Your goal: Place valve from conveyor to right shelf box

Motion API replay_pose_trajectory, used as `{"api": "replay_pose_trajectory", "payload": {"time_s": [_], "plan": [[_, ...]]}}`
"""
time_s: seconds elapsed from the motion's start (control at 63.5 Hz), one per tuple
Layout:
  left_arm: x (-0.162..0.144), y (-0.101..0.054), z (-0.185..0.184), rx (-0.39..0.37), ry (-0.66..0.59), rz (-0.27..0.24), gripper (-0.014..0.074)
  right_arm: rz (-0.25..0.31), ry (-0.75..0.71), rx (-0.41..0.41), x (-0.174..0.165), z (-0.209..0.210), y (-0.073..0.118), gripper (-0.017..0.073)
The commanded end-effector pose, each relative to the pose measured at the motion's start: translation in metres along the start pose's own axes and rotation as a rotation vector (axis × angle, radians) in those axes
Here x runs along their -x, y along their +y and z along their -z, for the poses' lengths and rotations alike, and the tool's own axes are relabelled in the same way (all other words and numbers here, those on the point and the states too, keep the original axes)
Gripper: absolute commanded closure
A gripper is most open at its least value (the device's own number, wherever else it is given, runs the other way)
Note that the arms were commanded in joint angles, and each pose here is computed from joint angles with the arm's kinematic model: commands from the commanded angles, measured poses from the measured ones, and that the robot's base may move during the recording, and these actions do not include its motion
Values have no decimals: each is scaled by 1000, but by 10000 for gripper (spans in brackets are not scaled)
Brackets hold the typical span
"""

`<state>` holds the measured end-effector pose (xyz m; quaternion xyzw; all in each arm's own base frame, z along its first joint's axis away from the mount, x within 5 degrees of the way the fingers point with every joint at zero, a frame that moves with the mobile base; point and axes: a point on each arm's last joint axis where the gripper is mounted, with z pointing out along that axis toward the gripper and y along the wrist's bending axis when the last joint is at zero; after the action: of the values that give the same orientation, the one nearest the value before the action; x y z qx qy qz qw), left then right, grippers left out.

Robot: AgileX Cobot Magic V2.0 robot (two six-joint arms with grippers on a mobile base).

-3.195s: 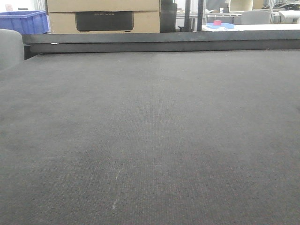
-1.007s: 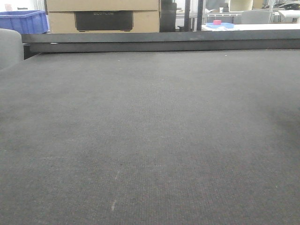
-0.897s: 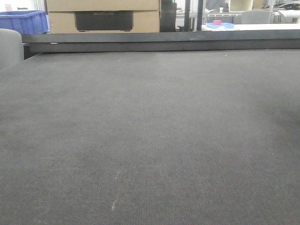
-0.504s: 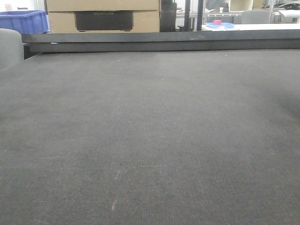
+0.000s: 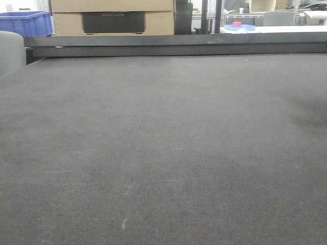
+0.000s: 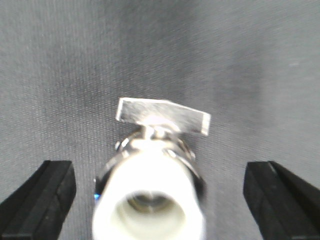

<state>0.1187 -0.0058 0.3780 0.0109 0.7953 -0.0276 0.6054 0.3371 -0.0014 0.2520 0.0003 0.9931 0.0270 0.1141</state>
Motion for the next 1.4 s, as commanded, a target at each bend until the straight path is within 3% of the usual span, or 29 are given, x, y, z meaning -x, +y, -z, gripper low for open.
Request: {"api": "replay_pose_trajectory", "payload": {"time_s": [0.0,0.173,0.283,0.346,0.504,0.551,0.881,1.039,1.306,1.385], "plan": [[3,-1,1,-9,-18,12,-8,5,-2,-5,4,-7,0,-10],[3,-1,1,-9,-18,12,-8,3,5,-5,6,-14,0,-8],[3,-1,1,-9,-18,12,-8,4,1,-5,7,-14,0,89],[3,-1,1,-9,-13,12,-8,4,1,-5,7,-14,0,212],[1,-1,1,-10,7,12,-8,4,16,-4,4,-11,0,639],[1,-1,1,-10,9,12,-8,4,9,-4,3,-7,0,731],[23,-3,-3,-26,158,14,-6,16,-200,-7,-8,65,4,717],[41,0,-29,5,320,22,-6,22,-330,-7,-24,109,7,717],[65,12,-107,92,700,-70,-6,27,-371,-7,-39,132,9,717],[73,12,-133,74,715,-102,-6,27,-365,-7,-40,131,9,717]]}}
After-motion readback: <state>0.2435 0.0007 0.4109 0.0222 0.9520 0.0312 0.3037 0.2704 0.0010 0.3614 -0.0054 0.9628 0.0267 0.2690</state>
